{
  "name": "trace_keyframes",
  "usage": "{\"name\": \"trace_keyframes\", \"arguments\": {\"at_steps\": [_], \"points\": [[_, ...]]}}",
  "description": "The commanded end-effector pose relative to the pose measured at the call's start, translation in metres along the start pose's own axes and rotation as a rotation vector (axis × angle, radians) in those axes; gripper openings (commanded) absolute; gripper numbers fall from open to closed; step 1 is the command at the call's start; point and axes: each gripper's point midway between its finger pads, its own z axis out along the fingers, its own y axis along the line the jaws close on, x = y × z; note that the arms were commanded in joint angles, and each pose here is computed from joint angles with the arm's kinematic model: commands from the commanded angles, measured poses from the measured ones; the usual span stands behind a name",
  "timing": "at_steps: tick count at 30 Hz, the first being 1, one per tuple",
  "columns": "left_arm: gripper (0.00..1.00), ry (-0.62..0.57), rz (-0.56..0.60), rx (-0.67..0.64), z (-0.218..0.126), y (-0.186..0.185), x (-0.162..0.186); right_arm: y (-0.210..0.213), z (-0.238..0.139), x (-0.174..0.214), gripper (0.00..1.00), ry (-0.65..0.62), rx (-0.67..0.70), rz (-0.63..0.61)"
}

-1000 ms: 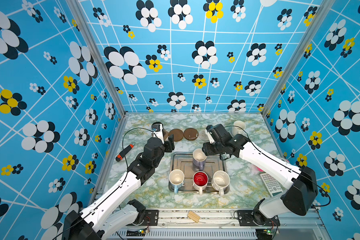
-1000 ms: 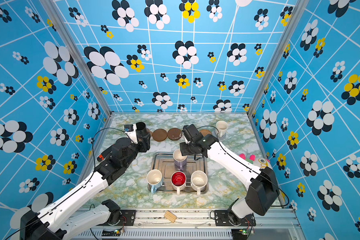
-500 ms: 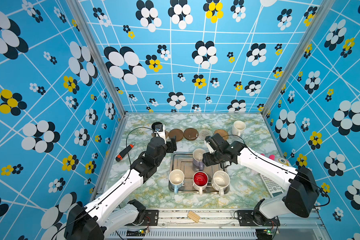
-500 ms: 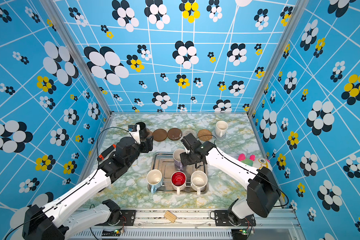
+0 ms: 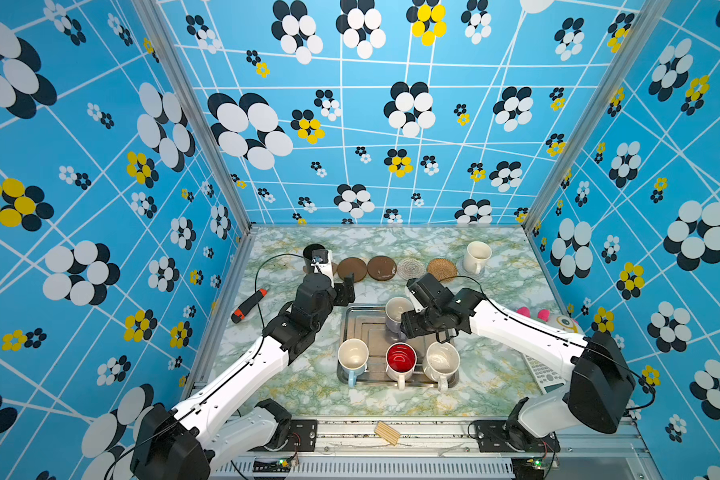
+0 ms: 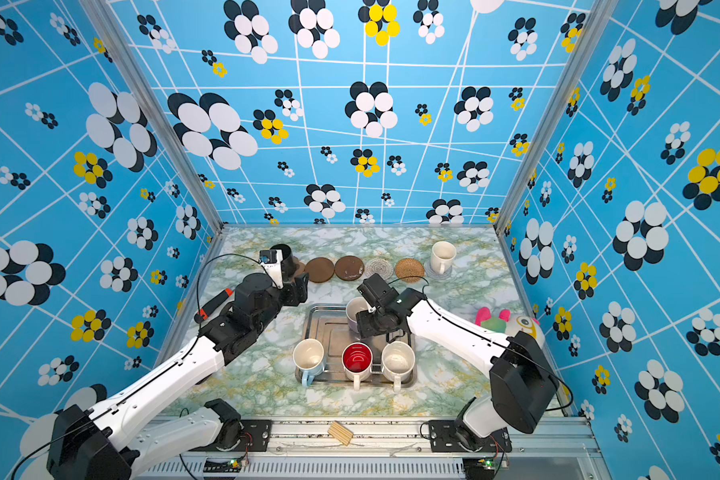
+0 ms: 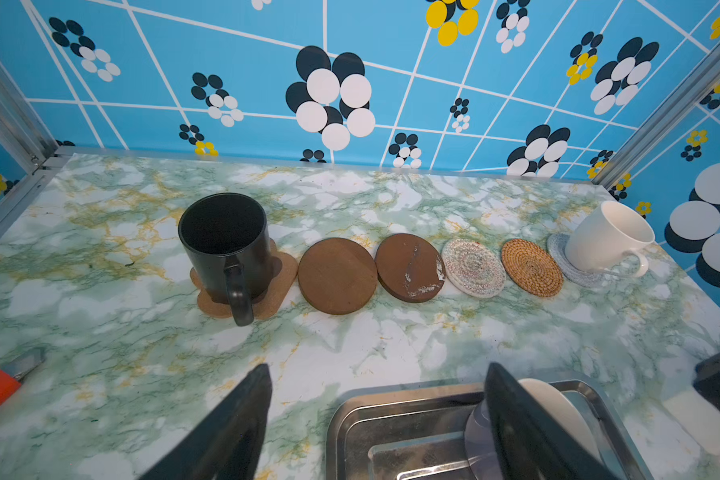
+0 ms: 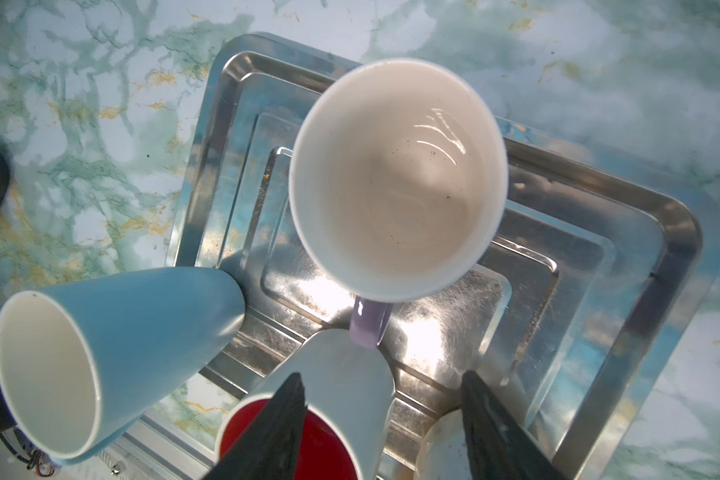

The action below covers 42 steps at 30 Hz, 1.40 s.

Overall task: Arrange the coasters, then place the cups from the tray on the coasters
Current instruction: 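Lower the right gripper onto the lavender mug on the tray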

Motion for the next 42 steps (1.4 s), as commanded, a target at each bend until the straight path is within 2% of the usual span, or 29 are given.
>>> {"name": "trace_keyframes", "arguments": {"at_steps": [1, 20, 42], "points": [[0.82, -0.017, 0.007, 0.018, -0.001, -0.006, -0.008, 0.0, 0.012, 0.004, 0.62, 0.021, 0.014, 0.013], [0.83, -0.002, 0.02, 0.001, 0.002, -0.003, -0.006, 0.001, 0.037, 0.004, 0.62, 0.046, 0.068, 0.0], [0.83, 0.007, 0.029, -0.014, 0.005, -0.002, -0.005, 0.006, 0.055, 0.001, 0.52, 0.059, 0.068, -0.013]]}}
